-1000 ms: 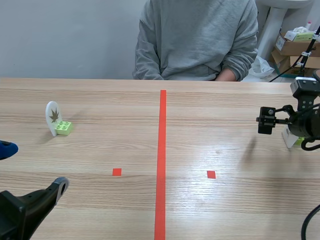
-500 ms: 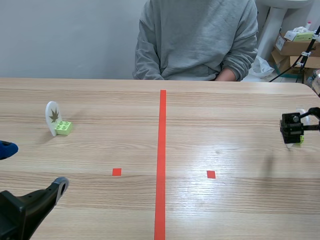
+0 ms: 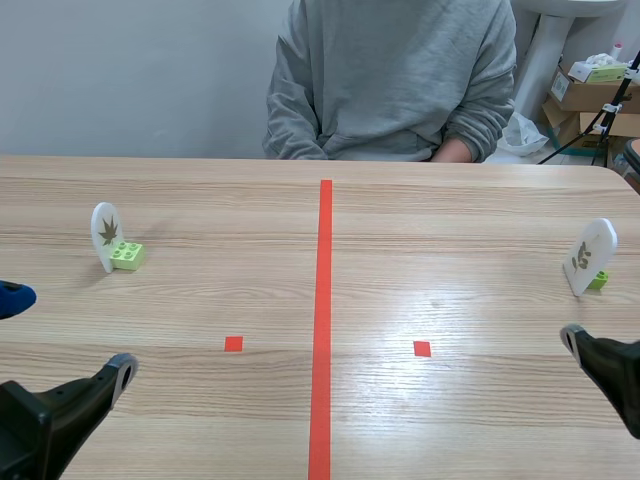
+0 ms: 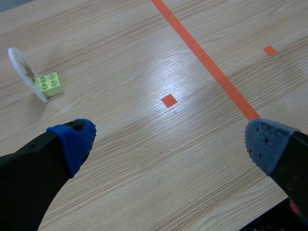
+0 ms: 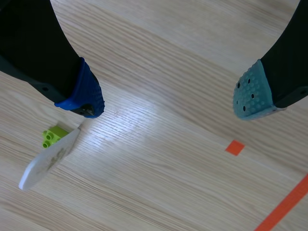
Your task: Do the leaf sorting experiment
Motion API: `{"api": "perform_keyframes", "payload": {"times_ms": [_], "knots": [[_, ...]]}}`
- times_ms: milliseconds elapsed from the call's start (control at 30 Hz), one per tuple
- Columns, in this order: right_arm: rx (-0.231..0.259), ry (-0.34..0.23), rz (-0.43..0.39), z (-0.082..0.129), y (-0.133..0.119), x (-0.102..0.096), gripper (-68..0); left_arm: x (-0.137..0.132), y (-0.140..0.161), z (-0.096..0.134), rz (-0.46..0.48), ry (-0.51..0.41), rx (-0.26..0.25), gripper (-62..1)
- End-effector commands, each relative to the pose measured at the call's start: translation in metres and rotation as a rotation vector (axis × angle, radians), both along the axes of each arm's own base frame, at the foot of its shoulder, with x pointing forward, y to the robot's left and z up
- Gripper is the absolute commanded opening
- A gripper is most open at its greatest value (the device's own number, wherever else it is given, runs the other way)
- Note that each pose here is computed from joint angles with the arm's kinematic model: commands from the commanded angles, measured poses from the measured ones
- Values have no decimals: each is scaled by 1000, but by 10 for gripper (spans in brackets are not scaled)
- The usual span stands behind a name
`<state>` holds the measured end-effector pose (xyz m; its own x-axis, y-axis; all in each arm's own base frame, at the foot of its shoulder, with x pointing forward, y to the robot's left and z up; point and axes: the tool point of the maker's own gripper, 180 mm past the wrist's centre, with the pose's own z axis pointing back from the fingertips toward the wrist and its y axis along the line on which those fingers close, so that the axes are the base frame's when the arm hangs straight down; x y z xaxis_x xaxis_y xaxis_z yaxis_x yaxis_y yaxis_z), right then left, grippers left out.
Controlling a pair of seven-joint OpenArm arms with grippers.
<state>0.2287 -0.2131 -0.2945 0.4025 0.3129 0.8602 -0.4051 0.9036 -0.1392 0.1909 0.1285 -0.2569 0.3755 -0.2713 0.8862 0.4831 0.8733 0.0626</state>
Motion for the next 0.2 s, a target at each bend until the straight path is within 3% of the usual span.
{"api": "perform_keyframes", "payload": {"times_ms": [0,167], "knots": [[16,-15,13,8,-2,0,-128,2,-4,6,-3,-23,-26,14],[34,4,93,22,11,-19,-128,2,-5,7,-3,-27,-29,14]]}}
